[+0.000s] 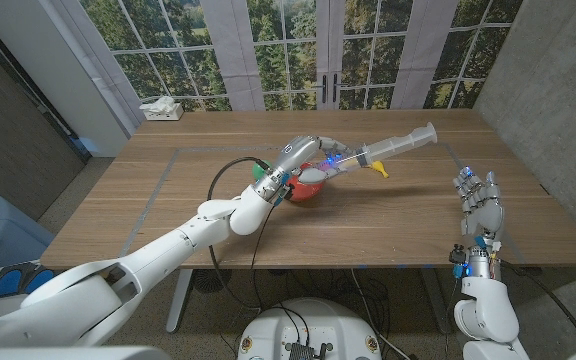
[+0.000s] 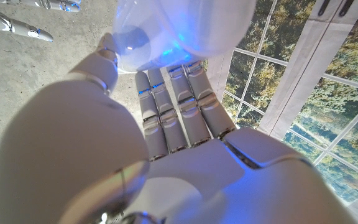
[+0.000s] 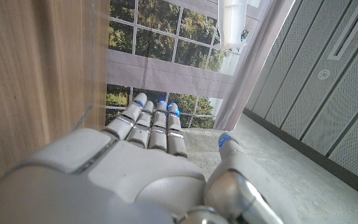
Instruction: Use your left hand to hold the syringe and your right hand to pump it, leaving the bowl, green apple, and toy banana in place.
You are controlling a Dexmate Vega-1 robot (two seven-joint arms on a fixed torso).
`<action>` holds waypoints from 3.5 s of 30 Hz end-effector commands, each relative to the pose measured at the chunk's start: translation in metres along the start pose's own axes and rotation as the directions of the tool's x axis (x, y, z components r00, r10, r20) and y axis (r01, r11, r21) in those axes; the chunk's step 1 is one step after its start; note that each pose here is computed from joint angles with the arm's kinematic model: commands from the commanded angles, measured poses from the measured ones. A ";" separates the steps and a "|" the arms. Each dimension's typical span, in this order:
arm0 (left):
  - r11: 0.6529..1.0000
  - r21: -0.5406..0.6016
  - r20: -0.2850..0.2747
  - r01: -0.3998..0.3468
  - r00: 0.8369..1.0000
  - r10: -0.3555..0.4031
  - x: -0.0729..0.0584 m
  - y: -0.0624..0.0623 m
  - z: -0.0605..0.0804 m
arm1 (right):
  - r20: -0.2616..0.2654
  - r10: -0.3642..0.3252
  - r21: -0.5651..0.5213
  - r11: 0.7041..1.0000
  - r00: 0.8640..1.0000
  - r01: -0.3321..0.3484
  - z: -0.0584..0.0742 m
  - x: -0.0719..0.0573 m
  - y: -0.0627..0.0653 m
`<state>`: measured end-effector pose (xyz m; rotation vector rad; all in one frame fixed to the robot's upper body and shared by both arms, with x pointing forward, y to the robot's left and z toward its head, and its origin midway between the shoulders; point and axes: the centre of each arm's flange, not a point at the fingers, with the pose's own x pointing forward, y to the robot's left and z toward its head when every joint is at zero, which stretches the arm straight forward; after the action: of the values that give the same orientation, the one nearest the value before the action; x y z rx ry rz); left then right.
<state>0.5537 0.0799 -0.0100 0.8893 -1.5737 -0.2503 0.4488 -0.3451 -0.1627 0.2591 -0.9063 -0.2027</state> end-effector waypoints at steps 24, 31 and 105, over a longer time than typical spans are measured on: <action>0.995 -0.010 0.004 -0.101 0.995 0.101 0.011 0.008 -0.046 | 0.000 0.073 -0.020 0.997 0.997 -0.073 0.014 0.020 0.030; 0.993 -0.022 -0.014 -0.119 0.993 0.119 0.012 0.008 -0.056 | -0.015 0.113 -0.012 0.994 0.993 -0.113 0.018 0.030 0.039; 0.995 -0.017 0.032 -0.096 0.995 0.096 0.023 0.016 -0.065 | -0.018 0.264 -0.349 0.902 0.964 -0.253 0.078 0.178 0.095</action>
<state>0.6117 0.0947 0.0322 0.7977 -1.6196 -0.1948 0.4934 -0.3178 0.0298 -0.1644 -0.9077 -0.1130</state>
